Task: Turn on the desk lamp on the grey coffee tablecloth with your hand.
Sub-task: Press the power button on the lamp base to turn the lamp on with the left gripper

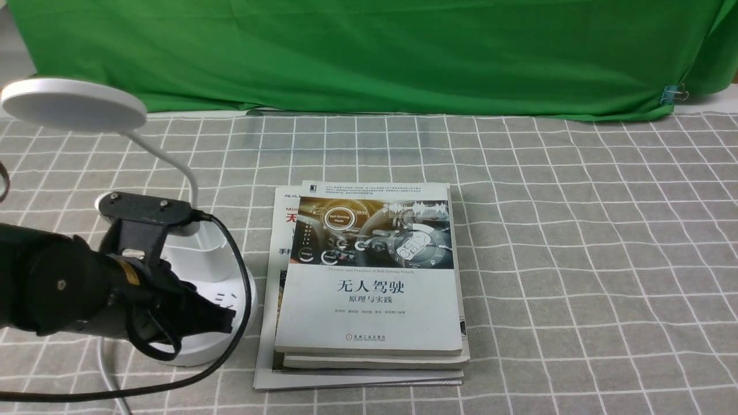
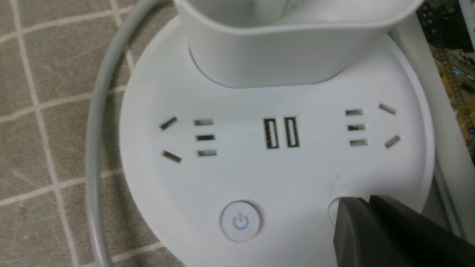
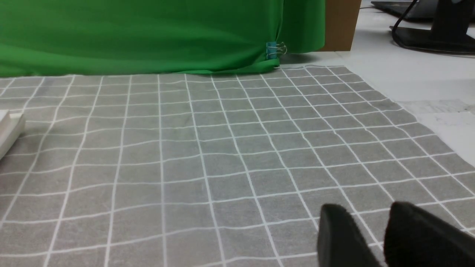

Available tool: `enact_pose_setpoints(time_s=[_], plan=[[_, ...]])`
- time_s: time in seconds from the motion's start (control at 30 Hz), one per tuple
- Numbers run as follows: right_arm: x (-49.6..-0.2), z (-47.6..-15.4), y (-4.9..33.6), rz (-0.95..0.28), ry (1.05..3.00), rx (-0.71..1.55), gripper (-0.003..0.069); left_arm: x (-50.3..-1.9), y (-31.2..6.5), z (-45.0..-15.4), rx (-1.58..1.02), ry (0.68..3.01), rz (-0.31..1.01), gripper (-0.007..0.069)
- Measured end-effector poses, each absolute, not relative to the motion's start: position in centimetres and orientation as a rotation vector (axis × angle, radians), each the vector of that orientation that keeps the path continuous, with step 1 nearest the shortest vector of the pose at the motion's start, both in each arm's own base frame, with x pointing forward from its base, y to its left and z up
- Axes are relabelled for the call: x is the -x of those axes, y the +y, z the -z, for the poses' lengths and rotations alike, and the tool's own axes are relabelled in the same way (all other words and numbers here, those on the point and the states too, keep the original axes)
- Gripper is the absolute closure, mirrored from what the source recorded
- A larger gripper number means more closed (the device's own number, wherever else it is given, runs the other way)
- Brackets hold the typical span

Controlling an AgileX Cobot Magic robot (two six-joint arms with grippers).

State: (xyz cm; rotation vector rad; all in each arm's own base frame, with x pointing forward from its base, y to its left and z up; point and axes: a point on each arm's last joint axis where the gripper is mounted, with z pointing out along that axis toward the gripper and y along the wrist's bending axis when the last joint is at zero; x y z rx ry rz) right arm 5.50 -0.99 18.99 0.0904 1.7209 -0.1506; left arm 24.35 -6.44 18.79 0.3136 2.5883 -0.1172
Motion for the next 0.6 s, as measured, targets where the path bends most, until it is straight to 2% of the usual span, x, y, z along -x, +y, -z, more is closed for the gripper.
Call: enact_pose_setpoints(time_s=[0.6], plan=[[-5.5, -19.0, -1.0, 0.151, 1.721, -0.09, 0.0414, -24.9, -6.4, -17.6, -0.263, 2.62, 0.093, 0.0614]])
